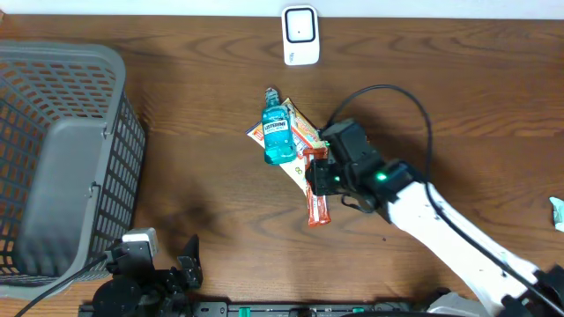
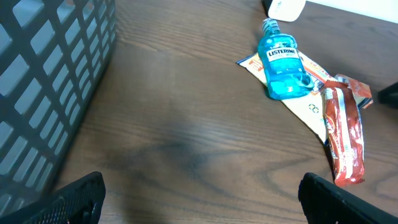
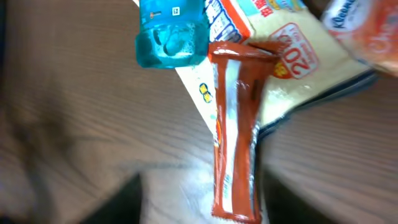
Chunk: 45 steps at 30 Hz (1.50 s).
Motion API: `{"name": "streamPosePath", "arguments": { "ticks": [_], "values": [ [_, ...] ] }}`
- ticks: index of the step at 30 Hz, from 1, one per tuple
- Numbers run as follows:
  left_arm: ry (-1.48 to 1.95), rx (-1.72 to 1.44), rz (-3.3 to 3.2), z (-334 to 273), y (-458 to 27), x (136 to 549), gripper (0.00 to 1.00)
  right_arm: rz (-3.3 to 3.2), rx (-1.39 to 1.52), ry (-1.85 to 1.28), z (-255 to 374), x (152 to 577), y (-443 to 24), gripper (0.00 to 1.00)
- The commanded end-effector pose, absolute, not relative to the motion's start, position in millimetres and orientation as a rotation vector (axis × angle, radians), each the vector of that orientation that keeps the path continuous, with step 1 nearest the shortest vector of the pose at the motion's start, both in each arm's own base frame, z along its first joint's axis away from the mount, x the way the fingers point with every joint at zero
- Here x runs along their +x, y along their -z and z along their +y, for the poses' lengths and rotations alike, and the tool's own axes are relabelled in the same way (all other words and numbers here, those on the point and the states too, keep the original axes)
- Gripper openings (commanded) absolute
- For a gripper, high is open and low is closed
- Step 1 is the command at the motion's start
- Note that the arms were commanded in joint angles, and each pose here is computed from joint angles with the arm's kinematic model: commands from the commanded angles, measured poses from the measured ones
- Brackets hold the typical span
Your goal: Scan the item barcode
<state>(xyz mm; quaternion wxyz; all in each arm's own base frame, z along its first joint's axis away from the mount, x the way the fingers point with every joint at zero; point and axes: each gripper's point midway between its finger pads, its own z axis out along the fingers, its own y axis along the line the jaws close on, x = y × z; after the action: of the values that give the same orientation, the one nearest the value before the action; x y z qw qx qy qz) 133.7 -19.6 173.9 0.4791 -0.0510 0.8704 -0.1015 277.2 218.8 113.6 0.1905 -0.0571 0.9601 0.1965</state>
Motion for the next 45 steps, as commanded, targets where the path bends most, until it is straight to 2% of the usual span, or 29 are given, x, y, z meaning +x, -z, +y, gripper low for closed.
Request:
{"name": "streamPosePath", "arguments": {
  "ticks": [1,2,3,4,6,7,13,24,32,34,38,45],
  "values": [
    [0.251,-0.098,2.122,-22,-175,133,0.99,2.711,-0.204,-0.516,209,276,-105,0.73],
    [0.251,-0.098,2.122,-22,-175,133,0.99,2.719,-0.199,-0.515,207,275,-100,0.74],
    [0.251,-0.098,2.122,-22,-175,133,0.99,2.728,-0.19,-0.514,205,274,-95,0.69],
    [0.251,-0.098,2.122,-22,-175,133,0.99,2.739,-0.18,-0.521,202,273,-88,0.56],
    [0.251,-0.098,2.122,-22,-175,133,0.99,2.761,-0.156,-0.587,198,269,-74,0.4],
    [0.251,-0.098,2.122,-22,-175,133,0.99,2.759,-0.16,-0.614,198,269,-71,0.39],
    [0.251,-0.098,2.122,-22,-175,133,0.99,2.594,-0.365,-0.922,220,272,-72,0.37],
    [0.251,-0.098,2.122,-22,-175,133,0.99,2.593,-0.4,-0.897,221,289,-38,0.41],
    [0.251,-0.098,2.122,-22,-175,133,0.99,2.615,-0.424,-0.887,220,288,-26,0.37],
    [0.251,-0.098,2.122,-22,-175,133,0.99,2.618,-0.43,-0.884,220,287,-25,0.33],
    [0.251,-0.098,2.122,-22,-175,133,0.99,2.546,-0.598,-0.975,231,278,-32,0.27],
    [0.251,-0.098,2.122,-22,-175,133,0.99,2.472,-0.721,-1.031,237,275,-36,0.29]
  ]
}}
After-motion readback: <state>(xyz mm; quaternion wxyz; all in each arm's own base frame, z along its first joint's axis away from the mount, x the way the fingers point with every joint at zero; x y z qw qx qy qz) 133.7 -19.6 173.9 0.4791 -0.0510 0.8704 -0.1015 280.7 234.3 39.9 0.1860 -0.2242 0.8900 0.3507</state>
